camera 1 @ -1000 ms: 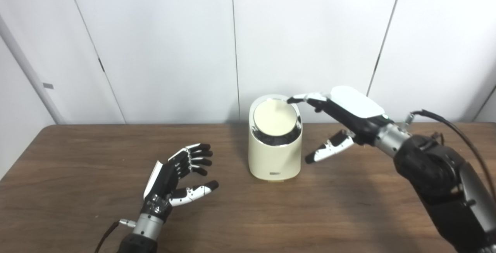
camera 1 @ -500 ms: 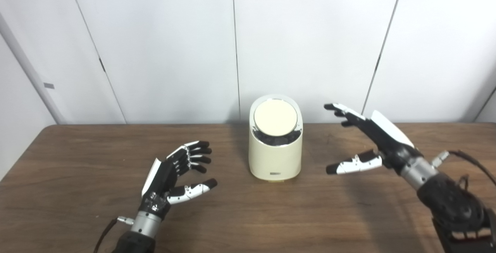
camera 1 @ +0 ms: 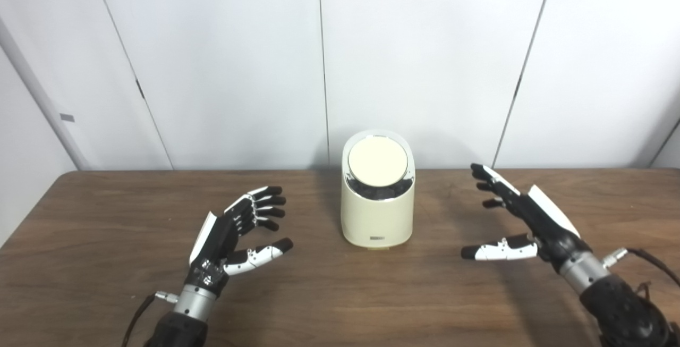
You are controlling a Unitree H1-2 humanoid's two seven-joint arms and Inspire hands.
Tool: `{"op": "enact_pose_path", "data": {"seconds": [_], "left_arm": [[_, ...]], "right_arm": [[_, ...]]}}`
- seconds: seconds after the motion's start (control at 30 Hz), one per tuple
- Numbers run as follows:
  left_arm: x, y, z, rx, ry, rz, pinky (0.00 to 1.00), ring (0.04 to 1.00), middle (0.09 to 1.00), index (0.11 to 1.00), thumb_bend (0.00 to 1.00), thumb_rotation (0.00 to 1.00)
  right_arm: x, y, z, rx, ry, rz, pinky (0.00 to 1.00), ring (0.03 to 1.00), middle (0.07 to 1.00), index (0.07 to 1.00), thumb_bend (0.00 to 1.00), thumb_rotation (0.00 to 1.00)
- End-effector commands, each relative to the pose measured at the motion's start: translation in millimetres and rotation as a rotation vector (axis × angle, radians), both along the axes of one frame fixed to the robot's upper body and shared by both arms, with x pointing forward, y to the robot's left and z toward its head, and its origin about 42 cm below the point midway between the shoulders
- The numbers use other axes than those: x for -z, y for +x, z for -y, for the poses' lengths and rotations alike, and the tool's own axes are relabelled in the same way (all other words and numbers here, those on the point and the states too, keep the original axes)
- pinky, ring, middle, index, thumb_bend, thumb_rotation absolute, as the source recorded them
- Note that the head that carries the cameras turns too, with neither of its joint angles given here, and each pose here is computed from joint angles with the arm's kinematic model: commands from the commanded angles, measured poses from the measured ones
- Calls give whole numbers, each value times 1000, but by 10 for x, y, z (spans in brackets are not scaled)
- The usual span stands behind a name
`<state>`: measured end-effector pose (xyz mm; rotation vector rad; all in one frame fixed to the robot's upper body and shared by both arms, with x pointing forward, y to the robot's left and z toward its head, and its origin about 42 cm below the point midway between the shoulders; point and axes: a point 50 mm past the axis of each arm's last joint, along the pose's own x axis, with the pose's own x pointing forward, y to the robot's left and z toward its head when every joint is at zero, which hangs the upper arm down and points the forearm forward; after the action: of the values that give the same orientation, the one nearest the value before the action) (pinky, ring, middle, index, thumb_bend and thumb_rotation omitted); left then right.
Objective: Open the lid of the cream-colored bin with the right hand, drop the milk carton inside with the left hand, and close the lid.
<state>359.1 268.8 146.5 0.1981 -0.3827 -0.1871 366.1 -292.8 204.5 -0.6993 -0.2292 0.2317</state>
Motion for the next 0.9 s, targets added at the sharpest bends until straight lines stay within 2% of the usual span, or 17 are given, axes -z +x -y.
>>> {"op": "enact_pose_path", "data": {"seconds": [0.0, 0.5, 0.87], "left_arm": [[-271, 111, -21, 20, 19, 97, 615, 709, 769, 833, 739, 190], [-262, 111, -34, 26, 28, 90, 637, 727, 792, 854, 770, 186], [-260, 121, -65, 25, 22, 87, 650, 739, 808, 852, 745, 170]], "right_arm": [[-159, 38, -2, -4, 15, 102, 738, 869, 928, 954, 766, 339], [36, 10, -52, -5, 79, 97, 725, 875, 942, 948, 732, 218], [31, -13, -119, 0, 78, 117, 742, 871, 932, 936, 736, 230]]}}
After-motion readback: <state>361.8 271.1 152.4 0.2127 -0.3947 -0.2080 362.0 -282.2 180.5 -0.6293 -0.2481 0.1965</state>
